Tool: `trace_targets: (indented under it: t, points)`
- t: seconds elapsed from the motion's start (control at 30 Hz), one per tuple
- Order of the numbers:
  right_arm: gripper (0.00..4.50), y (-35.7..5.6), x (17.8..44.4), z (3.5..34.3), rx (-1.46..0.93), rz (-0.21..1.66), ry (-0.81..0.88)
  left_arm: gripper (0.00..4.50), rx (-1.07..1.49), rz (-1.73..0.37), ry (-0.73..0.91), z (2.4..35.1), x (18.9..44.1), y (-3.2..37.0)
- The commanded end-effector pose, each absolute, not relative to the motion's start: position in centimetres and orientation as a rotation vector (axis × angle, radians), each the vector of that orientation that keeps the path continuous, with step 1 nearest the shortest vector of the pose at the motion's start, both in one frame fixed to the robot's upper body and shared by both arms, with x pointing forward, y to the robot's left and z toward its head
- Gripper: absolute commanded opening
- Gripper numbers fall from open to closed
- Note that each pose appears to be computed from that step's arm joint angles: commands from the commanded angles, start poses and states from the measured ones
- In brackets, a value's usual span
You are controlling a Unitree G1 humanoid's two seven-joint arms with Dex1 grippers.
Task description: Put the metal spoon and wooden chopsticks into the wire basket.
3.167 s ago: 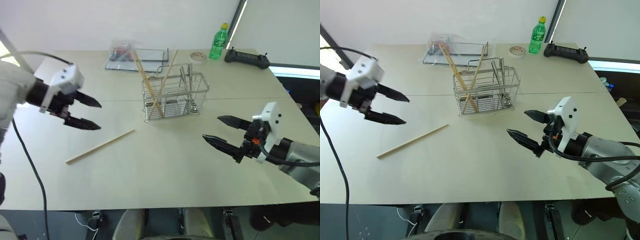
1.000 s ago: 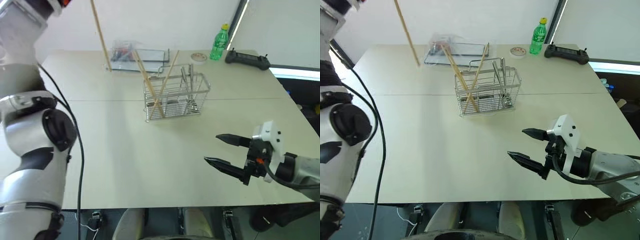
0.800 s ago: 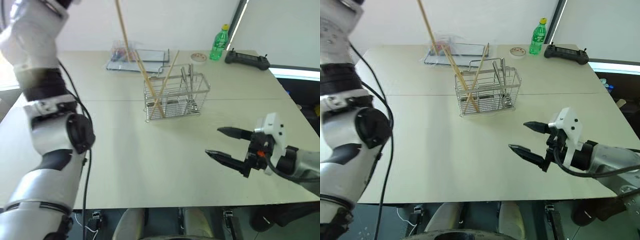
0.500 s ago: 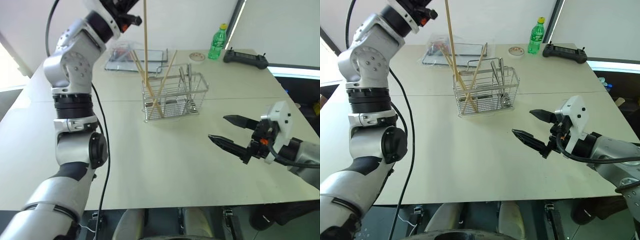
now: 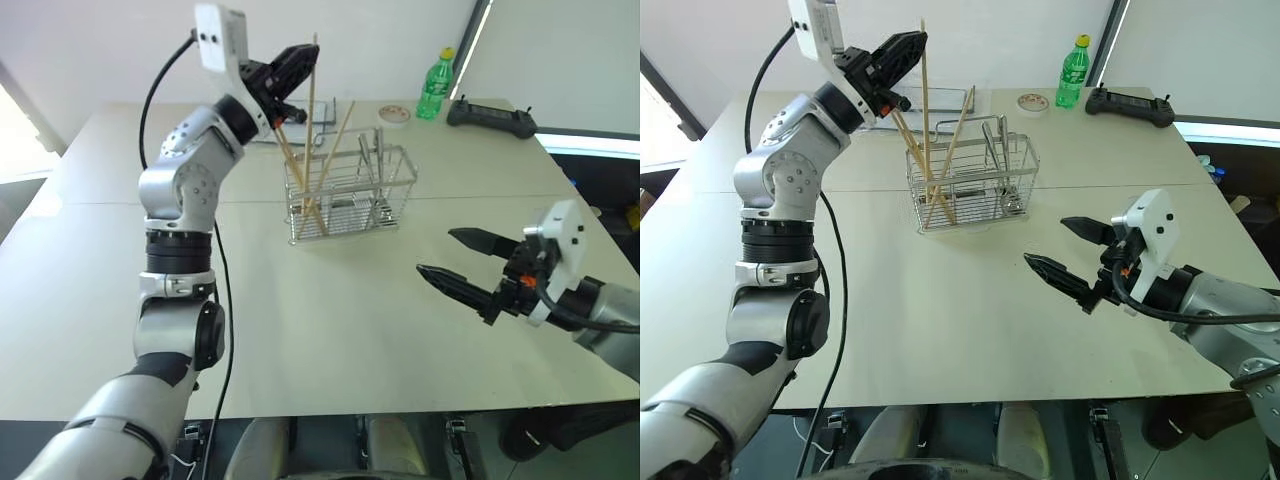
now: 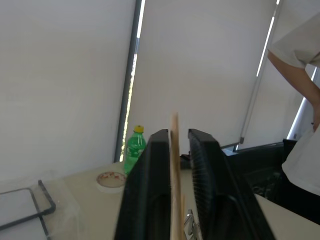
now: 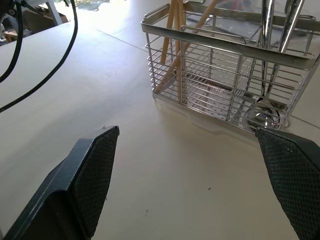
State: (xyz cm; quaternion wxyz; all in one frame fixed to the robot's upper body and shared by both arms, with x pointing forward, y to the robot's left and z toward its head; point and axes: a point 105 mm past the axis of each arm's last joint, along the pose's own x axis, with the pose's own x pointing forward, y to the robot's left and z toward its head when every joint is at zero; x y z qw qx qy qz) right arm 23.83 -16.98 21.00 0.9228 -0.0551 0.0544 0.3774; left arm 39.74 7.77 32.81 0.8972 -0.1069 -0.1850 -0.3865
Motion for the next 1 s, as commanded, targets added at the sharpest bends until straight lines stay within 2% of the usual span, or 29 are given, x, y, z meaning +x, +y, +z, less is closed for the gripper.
trace_targets:
  t: [0.03, 0.13, 0.17, 0.43, 0.57, 0.63, 0.73, 0.8, 1.0]
  points:
    - [4.5, -17.0, 23.8, 22.1, -0.117, 0.773, 0.072, 2.6, -0.209, -0.819, -0.433, 34.1, 38.7, 7.8]
    - [4.5, -17.1, 23.8, 22.1, -0.117, 0.773, 0.075, 4.16, -0.208, -0.843, -0.442, 34.5, 38.2, 7.5]
    - [4.5, -17.1, 23.9, 22.1, -0.116, 0.773, 0.076, 4.46, -0.213, -0.858, -0.447, 34.9, 37.9, 7.5]
    - [4.5, -17.2, 24.2, 22.2, -0.122, 0.771, 0.078, 4.46, -0.086, -0.96, -0.47, 37.8, 35.9, 9.4]
    - [4.5, -18.6, 25.0, 23.0, -0.146, 0.718, 0.053, 4.46, 0.17, -1.04, -0.407, 38.8, 34.4, 14.1]
    - [4.5, -19.2, 25.4, 23.2, -0.15, 0.695, 0.043, 4.46, 0.284, -1.044, -0.282, 36.9, 34.4, 16.9]
    - [4.5, -19.8, 25.9, 23.5, -0.16, 0.672, 0.027, 4.46, 0.502, -1.064, -0.047, 32.3, 33.6, 20.8]
    - [4.5, -20.3, 26.4, 23.8, -0.163, 0.647, 0.01, 4.46, 0.546, -1.059, 0.061, 30.4, 33.2, 22.6]
    - [4.5, -21.1, 27.7, 24.5, -0.161, 0.609, -0.024, 4.46, 0.525, -1.054, 0.13, 27.5, 33.0, 23.0]
